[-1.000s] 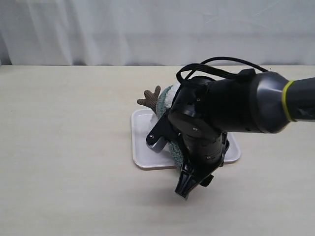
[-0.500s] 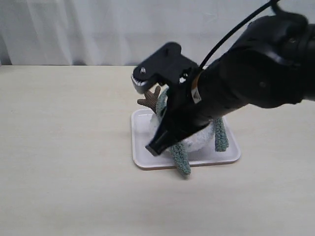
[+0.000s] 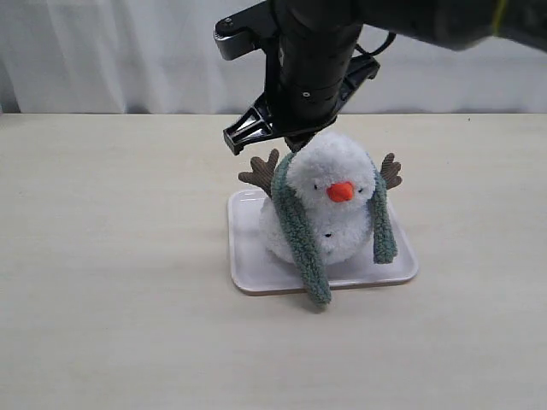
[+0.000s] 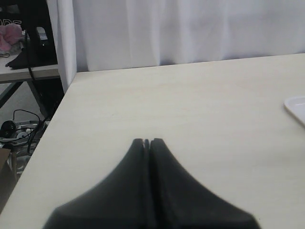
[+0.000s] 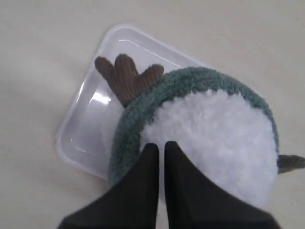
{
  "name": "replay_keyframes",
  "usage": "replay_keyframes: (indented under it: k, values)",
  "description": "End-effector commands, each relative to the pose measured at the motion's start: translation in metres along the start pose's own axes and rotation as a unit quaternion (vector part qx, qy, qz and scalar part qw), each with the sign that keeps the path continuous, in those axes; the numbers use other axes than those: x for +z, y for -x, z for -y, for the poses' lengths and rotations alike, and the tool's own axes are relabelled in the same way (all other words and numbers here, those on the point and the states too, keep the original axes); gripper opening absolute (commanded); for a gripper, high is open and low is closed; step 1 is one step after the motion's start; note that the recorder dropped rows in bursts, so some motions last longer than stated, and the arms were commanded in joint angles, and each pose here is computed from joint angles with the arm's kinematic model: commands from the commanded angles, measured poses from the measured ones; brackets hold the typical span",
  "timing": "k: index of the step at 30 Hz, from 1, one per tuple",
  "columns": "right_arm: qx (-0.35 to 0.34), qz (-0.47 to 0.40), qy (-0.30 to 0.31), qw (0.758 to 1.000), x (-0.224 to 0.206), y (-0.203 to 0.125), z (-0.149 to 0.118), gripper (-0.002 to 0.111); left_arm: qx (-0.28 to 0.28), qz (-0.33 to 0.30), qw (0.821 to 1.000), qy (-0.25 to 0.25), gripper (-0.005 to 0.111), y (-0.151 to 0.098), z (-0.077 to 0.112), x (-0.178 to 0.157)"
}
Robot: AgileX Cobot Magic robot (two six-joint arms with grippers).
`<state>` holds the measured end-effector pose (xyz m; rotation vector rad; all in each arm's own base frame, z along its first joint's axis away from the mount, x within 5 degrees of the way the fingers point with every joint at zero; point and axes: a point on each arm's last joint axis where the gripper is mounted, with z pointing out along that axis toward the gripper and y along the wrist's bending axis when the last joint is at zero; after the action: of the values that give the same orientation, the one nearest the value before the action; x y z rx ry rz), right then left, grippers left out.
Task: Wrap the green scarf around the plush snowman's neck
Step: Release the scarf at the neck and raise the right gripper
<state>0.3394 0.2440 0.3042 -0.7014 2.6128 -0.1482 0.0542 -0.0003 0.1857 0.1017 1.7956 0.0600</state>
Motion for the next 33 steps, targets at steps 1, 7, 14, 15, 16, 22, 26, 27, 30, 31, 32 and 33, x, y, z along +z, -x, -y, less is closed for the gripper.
replay_keyframes:
  k: [1, 7, 14, 15, 16, 22, 26, 27, 30, 31, 32, 33]
  values:
    - [0.002, 0.000, -0.005, 1.000, 0.016, 0.017, 0.002, 0.004, 0.001, 0.003, 1.000, -0.004, 0.000, 0.000, 0.001, 0.000]
    - [0.031, -0.022, 0.020, 0.999, 0.038, 0.024, 0.007, 0.004, 0.001, 0.003, 1.000, -0.004, 0.000, 0.000, 0.001, 0.000]
    - [0.058, -0.056, 0.050, 0.995, 0.064, 0.021, 0.015, 0.004, 0.001, 0.003, 1.000, -0.004, 0.000, 0.000, 0.001, 0.000]
    - [0.057, -0.059, 0.048, 0.995, 0.066, 0.021, 0.015, 0.004, 0.001, 0.003, 1.000, -0.004, 0.000, 0.000, 0.001, 0.000]
    - [0.054, -0.060, 0.045, 0.996, 0.068, 0.021, 0.015, 0.004, 0.001, 0.003, 1.000, -0.004, 0.000, 0.000, 0.001, 0.000]
    - [0.048, -0.073, 0.044, 0.995, 0.080, 0.019, 0.013, 0.004, 0.001, 0.003, 1.000, -0.004, 0.000, 0.000, 0.001, 0.000]
    - [0.041, -0.087, 0.043, 0.994, 0.094, 0.017, 0.009, 0.004, 0.001, 0.003, 1.000, -0.004, 0.000, 0.000, 0.001, 0.000]
    - [0.040, -0.090, 0.043, 0.994, 0.096, 0.017, 0.009, 0.004, 0.001, 0.003, 1.000, -0.004, 0.000, 0.000, 0.001, 0.000]
    - [0.038, -0.096, 0.042, 0.994, 0.102, 0.016, 0.007, 0.004, 0.001, 0.003, 1.000, -0.004, 0.000, 0.000, 0.001, 0.000]
    - [0.038, -0.096, 0.042, 0.994, 0.102, 0.016, 0.007, 0.004, 0.001, 0.003, 1.000, -0.004, 0.000, 0.000, 0.001, 0.000]
    - [0.038, -0.096, 0.042, 0.994, 0.102, 0.016, 0.007, 0.004, 0.001, 0.003, 1.000, -0.004, 0.000, 0.000, 0.001, 0.000]
    - [0.038, -0.096, 0.042, 0.994, 0.102, 0.016, 0.007, 0.004, 0.001, 0.003, 1.000, -0.004, 0.000, 0.000, 0.001, 0.000]
